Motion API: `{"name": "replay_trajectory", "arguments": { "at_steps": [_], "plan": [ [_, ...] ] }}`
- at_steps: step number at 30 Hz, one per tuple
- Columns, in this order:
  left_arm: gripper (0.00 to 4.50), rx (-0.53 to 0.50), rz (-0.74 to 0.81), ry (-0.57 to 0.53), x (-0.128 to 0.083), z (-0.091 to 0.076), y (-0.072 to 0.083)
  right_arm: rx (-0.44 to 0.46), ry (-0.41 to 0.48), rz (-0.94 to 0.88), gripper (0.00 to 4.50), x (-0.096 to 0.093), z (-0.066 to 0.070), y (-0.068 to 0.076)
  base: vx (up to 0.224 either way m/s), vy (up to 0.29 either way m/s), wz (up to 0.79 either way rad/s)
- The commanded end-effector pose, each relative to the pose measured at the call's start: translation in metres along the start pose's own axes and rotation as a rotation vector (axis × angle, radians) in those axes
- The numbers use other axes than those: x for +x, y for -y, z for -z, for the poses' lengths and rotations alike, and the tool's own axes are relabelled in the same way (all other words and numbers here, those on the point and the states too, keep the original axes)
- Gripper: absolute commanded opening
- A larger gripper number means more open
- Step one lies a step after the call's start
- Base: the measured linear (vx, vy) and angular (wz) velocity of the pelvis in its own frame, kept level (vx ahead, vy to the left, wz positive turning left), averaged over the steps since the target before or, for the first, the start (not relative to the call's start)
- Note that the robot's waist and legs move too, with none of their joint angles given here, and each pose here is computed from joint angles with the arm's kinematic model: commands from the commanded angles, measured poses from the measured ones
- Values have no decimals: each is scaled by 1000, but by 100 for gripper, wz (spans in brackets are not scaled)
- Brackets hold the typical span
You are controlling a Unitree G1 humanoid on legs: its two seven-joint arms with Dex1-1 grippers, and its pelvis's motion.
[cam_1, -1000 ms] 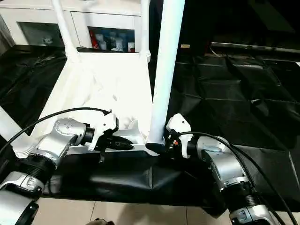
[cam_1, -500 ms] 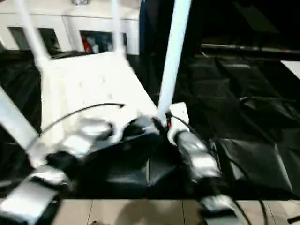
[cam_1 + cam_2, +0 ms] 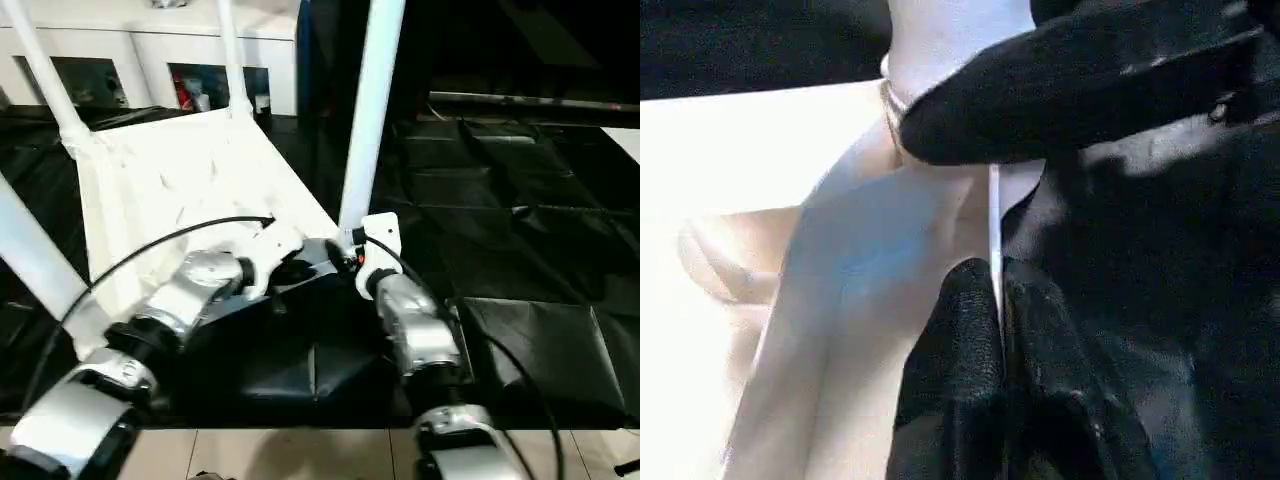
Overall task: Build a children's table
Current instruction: Rotate leg to tighten
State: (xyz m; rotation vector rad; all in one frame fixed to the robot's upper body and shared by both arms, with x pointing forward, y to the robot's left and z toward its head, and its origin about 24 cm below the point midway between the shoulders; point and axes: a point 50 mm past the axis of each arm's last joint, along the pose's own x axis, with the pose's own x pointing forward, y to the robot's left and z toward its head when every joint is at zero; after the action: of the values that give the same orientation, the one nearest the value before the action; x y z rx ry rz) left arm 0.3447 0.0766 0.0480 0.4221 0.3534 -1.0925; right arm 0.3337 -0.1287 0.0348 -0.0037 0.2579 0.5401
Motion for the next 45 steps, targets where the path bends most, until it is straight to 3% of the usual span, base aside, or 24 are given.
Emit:
{"name": "replay_trajectory", "arguments": {
  "at_steps": [1,6,10,21,33,39,42,45],
  "plan": [
    [0,42,121,-1,-3,7,9,-67,8,-200,405,-3,-9,-14,0,0,0],
    [0,24,272,48,-25,11,8,-176,-62,-431,405,-31,-7,-8,0,0,0],
    [0,-26,379,49,-44,15,7,-150,-104,-529,405,-45,-9,-3,0,0,0],
    [0,-40,376,40,-56,20,3,-180,-170,-593,388,-46,-6,-5,0,0,0],
    [0,-38,364,47,-53,19,4,-181,-173,-595,284,-45,-2,-8,0,0,0],
    [0,-42,354,47,-52,20,4,-161,-159,-565,269,-43,1,-9,0,0,0],
    [0,-58,194,12,-33,22,3,-89,-179,-342,267,-30,13,-5,0,0,0],
    [0,-104,115,9,-12,18,9,-23,-164,-175,267,-17,17,-9,0,0,0]
  ]
}}
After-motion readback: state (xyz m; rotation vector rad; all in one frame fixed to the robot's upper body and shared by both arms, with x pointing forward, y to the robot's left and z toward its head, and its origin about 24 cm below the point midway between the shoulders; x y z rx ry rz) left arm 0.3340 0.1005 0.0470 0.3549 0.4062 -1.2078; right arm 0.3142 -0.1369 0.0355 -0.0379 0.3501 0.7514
